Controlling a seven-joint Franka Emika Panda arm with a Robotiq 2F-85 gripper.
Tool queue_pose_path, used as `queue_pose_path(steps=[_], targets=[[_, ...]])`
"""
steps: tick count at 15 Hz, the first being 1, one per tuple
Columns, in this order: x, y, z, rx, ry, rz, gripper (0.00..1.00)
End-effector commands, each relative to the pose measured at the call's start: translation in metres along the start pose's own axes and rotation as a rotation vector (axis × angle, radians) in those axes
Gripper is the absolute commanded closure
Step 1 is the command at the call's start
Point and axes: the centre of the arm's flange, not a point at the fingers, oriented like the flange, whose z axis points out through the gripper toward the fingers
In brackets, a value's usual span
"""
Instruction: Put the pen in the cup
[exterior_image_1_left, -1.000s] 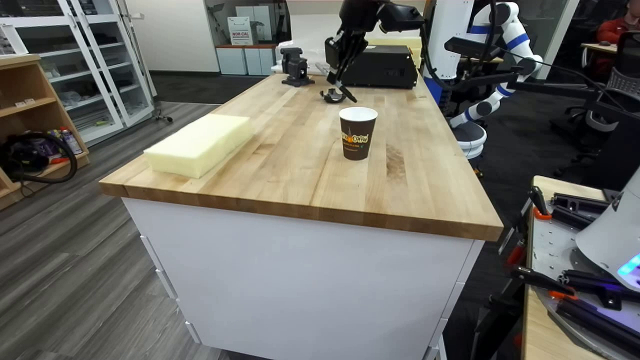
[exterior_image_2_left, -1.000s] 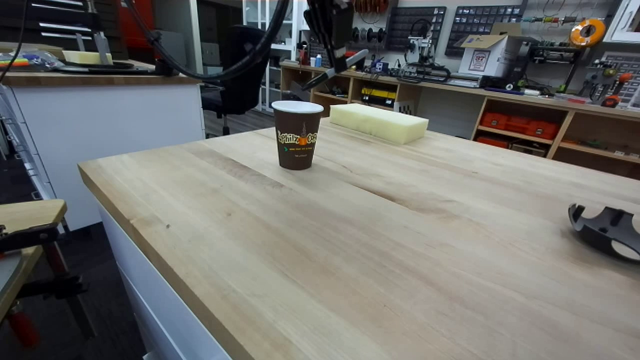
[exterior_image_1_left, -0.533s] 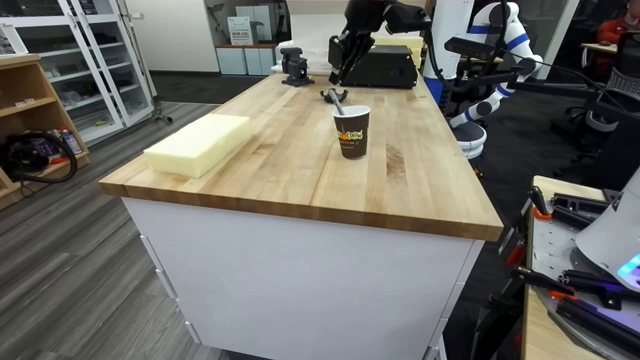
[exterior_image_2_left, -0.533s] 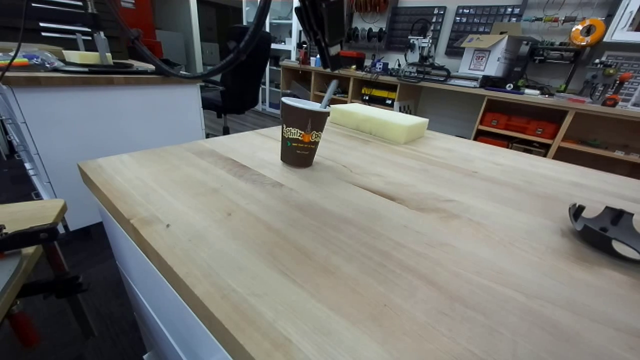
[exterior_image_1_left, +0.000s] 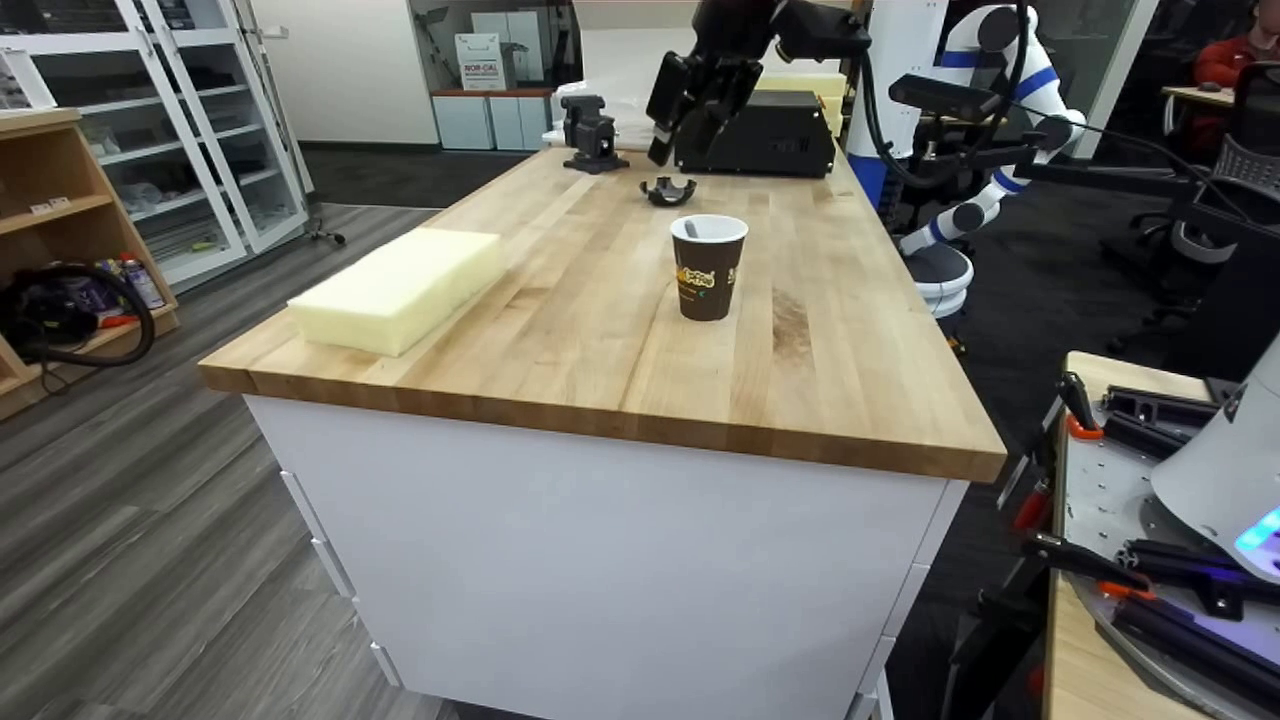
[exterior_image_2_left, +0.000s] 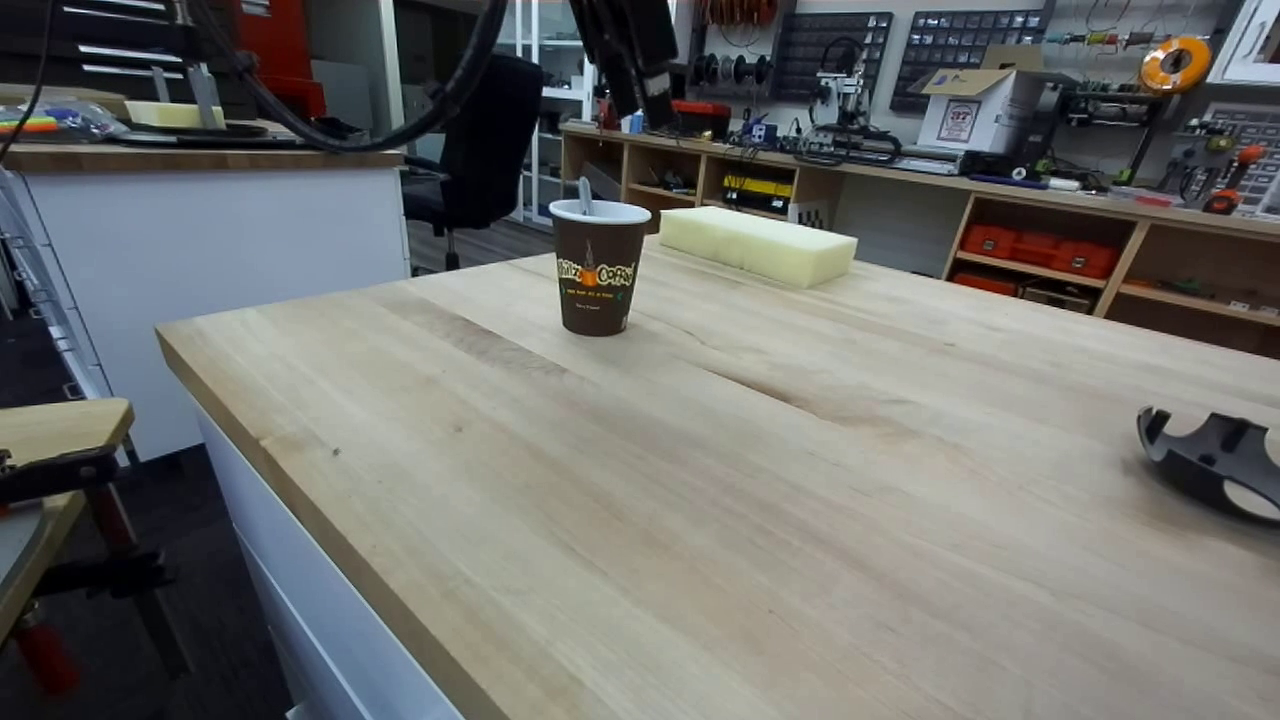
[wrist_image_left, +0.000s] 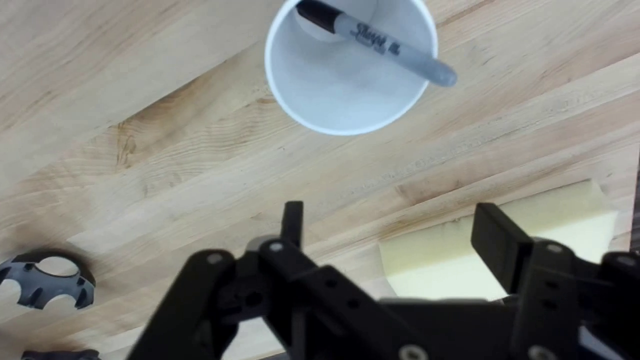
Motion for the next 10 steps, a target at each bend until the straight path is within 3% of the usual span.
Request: queue_pose_path(steps=[1,3,10], targets=[[-0.0005,-0.0008,0.0001,0.001,-0.001,0.0,0.09],[-0.0009,-0.0003,0.0024,0.001,-0.005,-0.001,0.0],[-0.001,-0.0001,0.0032,0.0,-0.006,0.0,0.0]])
